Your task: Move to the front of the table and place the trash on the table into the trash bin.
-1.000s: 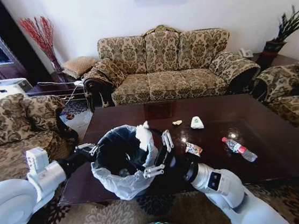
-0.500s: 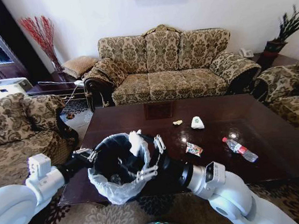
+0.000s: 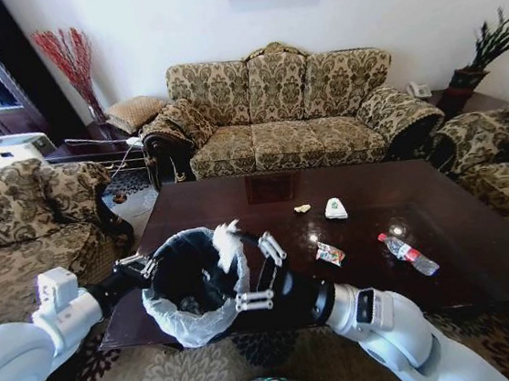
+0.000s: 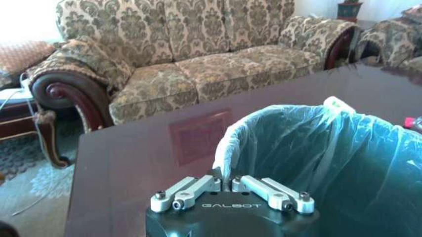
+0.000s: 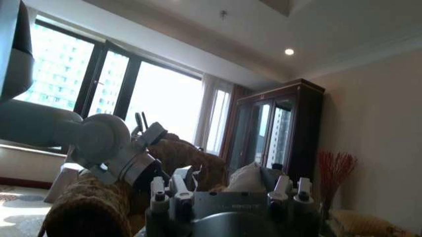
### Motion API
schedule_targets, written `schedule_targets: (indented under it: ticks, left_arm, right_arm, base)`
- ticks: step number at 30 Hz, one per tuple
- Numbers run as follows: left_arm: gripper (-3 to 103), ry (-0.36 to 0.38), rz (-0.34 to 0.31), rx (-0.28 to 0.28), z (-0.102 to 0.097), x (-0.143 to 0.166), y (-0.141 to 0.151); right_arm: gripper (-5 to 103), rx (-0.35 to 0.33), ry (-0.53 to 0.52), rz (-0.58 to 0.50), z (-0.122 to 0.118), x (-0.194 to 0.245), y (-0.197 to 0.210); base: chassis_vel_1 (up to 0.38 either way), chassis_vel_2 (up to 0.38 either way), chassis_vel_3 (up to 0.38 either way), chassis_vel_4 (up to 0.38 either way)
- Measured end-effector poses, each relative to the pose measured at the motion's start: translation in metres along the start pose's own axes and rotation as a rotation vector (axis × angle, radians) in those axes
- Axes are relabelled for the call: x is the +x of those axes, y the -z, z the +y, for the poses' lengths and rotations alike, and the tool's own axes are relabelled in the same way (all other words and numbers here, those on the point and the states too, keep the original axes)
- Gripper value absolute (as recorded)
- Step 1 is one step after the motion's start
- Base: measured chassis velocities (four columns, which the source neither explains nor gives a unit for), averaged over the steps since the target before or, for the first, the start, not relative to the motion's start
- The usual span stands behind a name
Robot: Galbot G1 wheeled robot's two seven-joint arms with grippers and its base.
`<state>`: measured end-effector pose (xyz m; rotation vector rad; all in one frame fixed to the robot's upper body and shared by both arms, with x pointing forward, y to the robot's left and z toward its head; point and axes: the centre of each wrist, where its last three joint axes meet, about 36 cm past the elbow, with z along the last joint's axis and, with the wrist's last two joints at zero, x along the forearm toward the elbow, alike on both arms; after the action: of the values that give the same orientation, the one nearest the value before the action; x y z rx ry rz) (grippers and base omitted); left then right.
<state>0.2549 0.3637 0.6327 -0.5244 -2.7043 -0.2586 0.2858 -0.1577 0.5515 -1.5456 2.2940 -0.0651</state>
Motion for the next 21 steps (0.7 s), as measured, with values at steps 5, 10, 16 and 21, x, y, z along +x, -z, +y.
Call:
schedule_targets:
  ticks: [5,10,16,21]
  left_arm:
    - [1,0.012,0.002,0.005,0.001,0.003,-0.002]
    - [1,0.022,0.001,0.009,0.002,0.005,-0.003]
    - [1,0.042,-0.008,0.022,0.004,0.011,-0.007]
    - [1,0.046,-0.012,0.023,0.004,0.013,-0.008]
  right_arm:
    - [51,-0.061,0.006,0.017,0.006,0.0,-0.004]
    - [39,-0.067,-0.012,0.007,0.007,0.0,-0.005]
    - [37,-0.03,0.002,0.013,0.005,0.001,-0.011]
    - [25,-0.013,0.03,0.015,0.006,0.002,-0.012]
  base:
    - [0.0,0.0,0.0,0.0]
    - [0.0,0.0,0.0,0.0]
    - [0.0,0.0,0.0,0.0]
    - [0.0,0.0,0.0,0.0]
